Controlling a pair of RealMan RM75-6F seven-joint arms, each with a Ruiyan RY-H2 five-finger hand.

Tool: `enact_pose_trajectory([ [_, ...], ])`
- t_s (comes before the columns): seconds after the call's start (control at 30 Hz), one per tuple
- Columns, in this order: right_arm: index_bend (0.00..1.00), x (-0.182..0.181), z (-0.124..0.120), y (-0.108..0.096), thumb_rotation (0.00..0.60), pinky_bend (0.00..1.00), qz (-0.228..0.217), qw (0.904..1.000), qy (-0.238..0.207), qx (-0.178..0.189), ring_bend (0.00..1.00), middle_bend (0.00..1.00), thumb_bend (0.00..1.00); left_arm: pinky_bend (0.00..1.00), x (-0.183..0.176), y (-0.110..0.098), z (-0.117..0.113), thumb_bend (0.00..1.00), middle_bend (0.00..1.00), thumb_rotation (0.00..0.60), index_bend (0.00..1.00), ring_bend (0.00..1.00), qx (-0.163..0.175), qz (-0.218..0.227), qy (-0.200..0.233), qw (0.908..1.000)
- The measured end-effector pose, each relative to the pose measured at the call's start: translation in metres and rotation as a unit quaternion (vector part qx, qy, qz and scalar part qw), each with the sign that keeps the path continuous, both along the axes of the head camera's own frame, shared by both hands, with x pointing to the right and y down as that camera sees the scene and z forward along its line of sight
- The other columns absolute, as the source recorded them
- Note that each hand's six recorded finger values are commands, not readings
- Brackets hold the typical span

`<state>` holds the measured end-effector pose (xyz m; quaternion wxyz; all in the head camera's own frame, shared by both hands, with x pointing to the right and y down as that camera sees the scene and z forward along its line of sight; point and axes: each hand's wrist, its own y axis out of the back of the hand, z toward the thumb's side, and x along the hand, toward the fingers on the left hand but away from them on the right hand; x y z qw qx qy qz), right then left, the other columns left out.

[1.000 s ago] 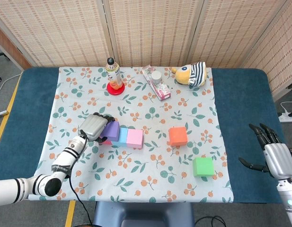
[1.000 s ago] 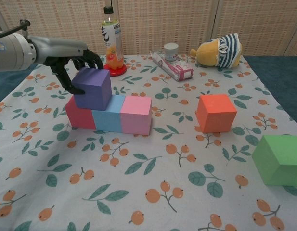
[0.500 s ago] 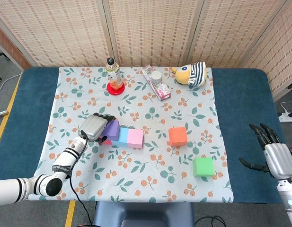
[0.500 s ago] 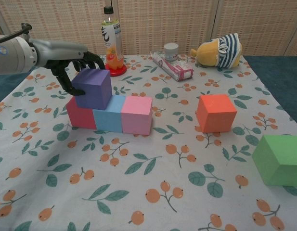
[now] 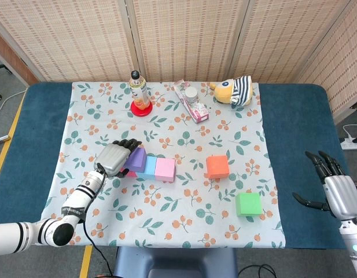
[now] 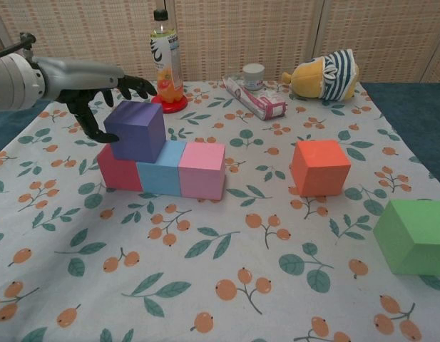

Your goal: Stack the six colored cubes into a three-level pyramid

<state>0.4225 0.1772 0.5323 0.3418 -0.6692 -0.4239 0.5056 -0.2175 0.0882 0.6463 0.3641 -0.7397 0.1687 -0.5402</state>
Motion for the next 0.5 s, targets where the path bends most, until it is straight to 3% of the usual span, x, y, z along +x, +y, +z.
enact_pose_trajectory([
  [0.23, 0.00, -0.004, 0.005, 0.001, 0.447, 0.11, -0.011, 0.9998, -0.003, -0.018, 0.01, 0.13, 0.10, 0.20, -0.013, 0.005, -0.013, 0.35, 0.01, 0.600, 0.01, 0.04, 0.001, -0.017, 0.001, 0.9999],
  [0.33, 0.00, -0.015, 0.020, 0.004, 0.465, 0.13, -0.036, 0.9974, -0.010, -0.061, 0.02, 0.15, 0.10, 0.18, -0.034, 0.009, -0.027, 0.35, 0.03, 0.600, 0.03, 0.04, 0.021, -0.042, 0.004, 0.9989],
  [0.5, 0.01, -0.045, 0.052, 0.017, 0.465, 0.16, -0.095, 0.9843, -0.022, -0.147, 0.04, 0.17, 0.10, 0.17, -0.078, 0.023, -0.047, 0.35, 0.04, 0.600, 0.05, 0.04, 0.066, -0.084, 0.010, 0.9942],
])
